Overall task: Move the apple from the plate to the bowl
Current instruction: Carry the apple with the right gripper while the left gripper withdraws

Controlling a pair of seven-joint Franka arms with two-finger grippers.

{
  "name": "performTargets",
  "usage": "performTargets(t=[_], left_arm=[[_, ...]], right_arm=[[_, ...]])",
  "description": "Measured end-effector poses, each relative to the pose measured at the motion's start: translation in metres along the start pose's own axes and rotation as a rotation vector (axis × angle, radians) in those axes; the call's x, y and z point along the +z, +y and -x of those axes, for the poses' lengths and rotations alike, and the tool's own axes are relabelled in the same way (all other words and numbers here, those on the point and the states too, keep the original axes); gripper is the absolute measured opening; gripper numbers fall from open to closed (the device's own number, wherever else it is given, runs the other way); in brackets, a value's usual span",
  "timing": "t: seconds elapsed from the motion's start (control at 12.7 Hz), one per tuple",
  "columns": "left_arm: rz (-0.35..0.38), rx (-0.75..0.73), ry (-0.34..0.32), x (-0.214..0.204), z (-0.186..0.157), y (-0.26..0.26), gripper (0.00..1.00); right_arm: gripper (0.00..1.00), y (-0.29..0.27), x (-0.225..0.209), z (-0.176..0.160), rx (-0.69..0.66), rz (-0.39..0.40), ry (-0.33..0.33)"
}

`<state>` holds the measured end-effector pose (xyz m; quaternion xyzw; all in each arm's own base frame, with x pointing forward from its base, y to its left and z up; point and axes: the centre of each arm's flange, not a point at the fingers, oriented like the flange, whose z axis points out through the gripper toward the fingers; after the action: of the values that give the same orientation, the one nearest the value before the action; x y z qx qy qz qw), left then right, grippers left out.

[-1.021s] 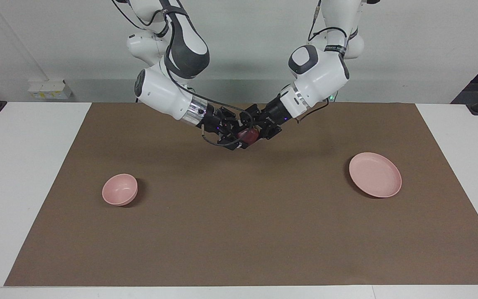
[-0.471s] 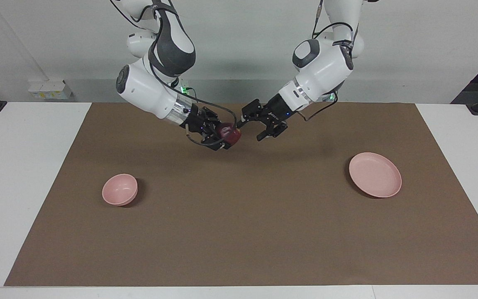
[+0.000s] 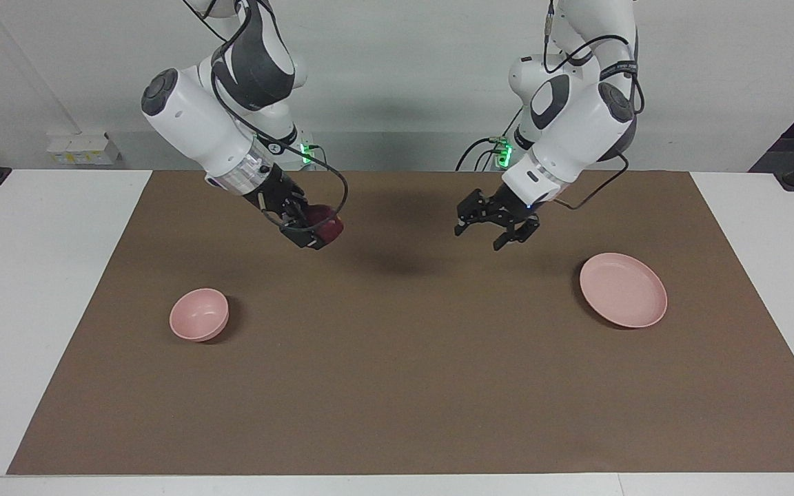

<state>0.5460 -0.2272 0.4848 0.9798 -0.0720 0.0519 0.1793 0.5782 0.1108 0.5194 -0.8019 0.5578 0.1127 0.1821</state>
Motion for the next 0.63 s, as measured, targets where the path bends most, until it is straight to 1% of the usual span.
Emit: performTargets(t=[0.08,0.16,0.24,0.39,0.63], left_arm=[[-0.086,0.029,0.006,-0.004,-0.003,-0.018,1.00],[-0.142,0.048,0.013,-0.008,-0.006,-0.030,1.00],[-0.181,0.059,0.020,-0.012,-0.008,-0.039,1.00],[-0.208,0.061,0.031,-0.021,-0.012,-0.054,1.00],[-0.217,0.071,0.038,-0.034,-0.017,-0.068,1.00]], right_arm=[[0.80,0.004,-0.008,-0.013,-0.045,0.009,0.039],[0.80,0.007,-0.014,-0.023,-0.081,0.022,0.074],[0.80,0.010,-0.018,-0.033,-0.118,0.041,0.120],[0.80,0.015,-0.024,-0.050,-0.204,0.081,0.205],[0.80,0.023,-0.037,-0.080,-0.366,0.143,0.296]])
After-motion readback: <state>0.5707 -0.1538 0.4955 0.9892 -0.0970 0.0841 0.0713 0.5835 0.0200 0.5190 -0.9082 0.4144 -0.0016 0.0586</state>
